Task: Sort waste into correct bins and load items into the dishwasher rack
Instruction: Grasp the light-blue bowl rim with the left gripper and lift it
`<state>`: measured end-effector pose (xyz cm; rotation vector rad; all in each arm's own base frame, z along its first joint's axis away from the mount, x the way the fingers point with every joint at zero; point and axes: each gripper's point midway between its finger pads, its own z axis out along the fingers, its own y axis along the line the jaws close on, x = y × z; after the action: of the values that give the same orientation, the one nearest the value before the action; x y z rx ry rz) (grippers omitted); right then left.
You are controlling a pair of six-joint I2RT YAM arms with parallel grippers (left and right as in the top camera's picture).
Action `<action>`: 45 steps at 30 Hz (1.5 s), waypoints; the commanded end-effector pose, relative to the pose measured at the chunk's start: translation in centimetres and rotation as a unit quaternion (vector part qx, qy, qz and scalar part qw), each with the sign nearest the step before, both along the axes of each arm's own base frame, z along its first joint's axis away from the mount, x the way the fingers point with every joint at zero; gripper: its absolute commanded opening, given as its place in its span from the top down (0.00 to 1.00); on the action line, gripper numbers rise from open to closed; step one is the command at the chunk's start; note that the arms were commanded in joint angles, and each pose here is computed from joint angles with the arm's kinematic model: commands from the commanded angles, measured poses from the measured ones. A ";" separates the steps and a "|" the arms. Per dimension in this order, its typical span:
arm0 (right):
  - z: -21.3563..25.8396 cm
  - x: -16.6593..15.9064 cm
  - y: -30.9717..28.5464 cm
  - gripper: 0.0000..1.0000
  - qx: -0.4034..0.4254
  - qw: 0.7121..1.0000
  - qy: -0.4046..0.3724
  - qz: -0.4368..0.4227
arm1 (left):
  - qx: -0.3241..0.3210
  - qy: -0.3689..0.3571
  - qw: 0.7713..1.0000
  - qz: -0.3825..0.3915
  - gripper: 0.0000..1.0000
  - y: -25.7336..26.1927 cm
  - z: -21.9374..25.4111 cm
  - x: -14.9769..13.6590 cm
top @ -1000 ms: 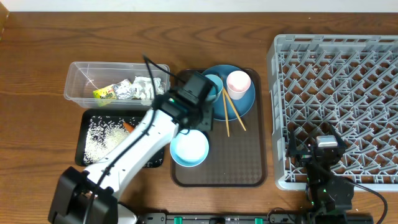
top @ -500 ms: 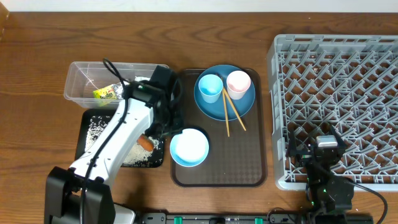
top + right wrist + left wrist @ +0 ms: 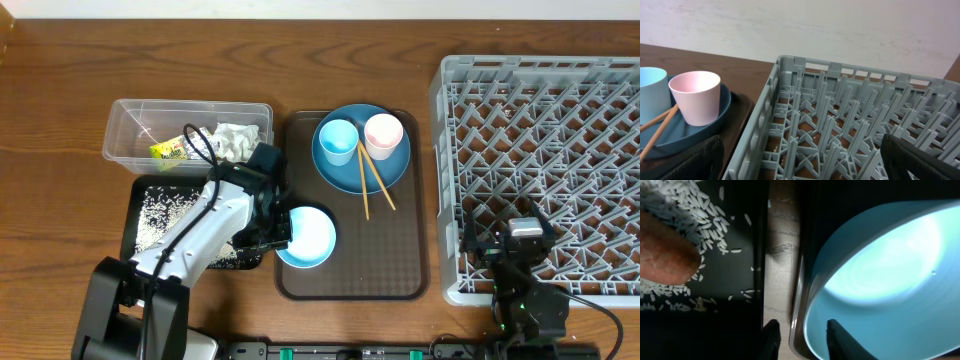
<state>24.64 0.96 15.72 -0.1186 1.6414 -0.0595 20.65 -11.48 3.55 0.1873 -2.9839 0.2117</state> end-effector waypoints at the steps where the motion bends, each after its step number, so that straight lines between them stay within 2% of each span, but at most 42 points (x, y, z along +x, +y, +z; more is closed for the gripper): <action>1: -0.1 0.0 -0.1 0.01 0.003 1.000 0.002 -0.003 | -0.009 -0.007 1.000 -0.003 0.70 -0.3 0.2 0.2; 9: -0.1 0.0 -0.1 0.01 0.003 1.000 0.002 -0.003 | -0.013 -0.019 1.000 0.000 0.70 -0.5 -0.3 0.6; 14: -0.1 0.0 -0.1 0.01 0.003 1.000 0.002 -0.003 | -0.015 -0.024 1.000 0.000 0.75 -0.5 -1.0 0.5; 16: -0.1 0.0 -0.1 0.01 0.003 1.000 0.002 -0.003 | -0.016 -0.028 0.999 -0.001 0.81 -0.5 -1.0 0.7; 17: -0.1 0.0 -0.1 0.01 0.003 1.000 0.002 -0.003 | -0.017 -0.028 0.999 0.000 0.91 -0.5 -1.0 0.7; 18: -0.1 0.0 -0.1 0.01 0.003 1.000 0.002 -0.003 | -0.017 -0.029 0.999 0.000 0.94 -0.5 -1.0 0.8; 29: -0.1 0.0 -0.1 0.01 0.003 1.000 0.002 -0.003 | -0.029 -0.059 0.998 -0.015 0.94 -0.8 0.3 1.5; 34: -0.1 0.0 -0.1 0.01 0.003 1.000 0.002 -0.003 | -0.053 -0.124 0.991 -0.016 0.94 -1.5 3.4 3.2; 40: -0.1 0.0 -0.1 0.01 0.003 1.000 0.002 -0.003 | -0.087 -0.223 0.970 -0.037 0.94 -2.0 7.9 4.5; 45: -0.1 0.0 -0.1 0.01 0.003 1.000 0.002 -0.003 | -0.092 -0.253 0.961 -0.059 0.94 -2.0 9.0 4.6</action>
<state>24.64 0.96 15.72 -0.1183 1.6414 -0.0592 24.72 -13.29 11.48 0.0124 -3.3946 0.5918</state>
